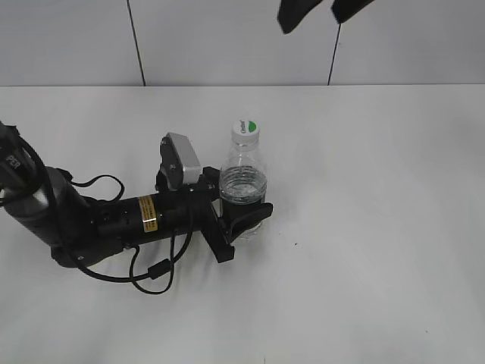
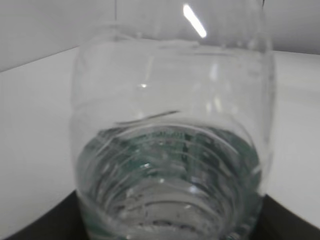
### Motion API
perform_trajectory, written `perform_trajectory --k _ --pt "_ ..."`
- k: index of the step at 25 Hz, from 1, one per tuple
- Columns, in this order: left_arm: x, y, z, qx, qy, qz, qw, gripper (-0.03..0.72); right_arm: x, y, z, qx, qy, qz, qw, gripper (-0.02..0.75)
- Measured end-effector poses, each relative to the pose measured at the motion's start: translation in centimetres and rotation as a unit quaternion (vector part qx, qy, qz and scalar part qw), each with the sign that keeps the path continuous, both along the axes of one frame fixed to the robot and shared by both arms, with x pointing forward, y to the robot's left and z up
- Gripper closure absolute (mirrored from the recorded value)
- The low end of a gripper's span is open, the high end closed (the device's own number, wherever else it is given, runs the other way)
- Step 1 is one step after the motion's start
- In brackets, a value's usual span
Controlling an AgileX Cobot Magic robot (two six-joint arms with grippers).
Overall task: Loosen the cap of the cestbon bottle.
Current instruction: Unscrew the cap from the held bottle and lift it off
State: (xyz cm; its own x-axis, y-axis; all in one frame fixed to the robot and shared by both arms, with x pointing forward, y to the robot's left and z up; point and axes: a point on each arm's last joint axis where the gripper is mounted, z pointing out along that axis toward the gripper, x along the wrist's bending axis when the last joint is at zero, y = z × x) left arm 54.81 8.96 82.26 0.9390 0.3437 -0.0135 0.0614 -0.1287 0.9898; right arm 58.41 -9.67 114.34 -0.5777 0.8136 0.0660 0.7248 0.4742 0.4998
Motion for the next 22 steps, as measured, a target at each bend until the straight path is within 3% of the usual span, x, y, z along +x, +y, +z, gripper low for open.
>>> perform_trajectory --k 12,22 --pt "0.0 0.0 0.0 0.000 0.000 0.000 1.000 0.287 -0.3 6.5 -5.1 -0.004 0.068 0.046 0.997 0.143" --pt "0.0 0.0 0.0 0.000 0.000 0.002 1.000 0.287 -1.1 6.8 -7.9 -0.028 0.111 0.049 0.992 0.144"
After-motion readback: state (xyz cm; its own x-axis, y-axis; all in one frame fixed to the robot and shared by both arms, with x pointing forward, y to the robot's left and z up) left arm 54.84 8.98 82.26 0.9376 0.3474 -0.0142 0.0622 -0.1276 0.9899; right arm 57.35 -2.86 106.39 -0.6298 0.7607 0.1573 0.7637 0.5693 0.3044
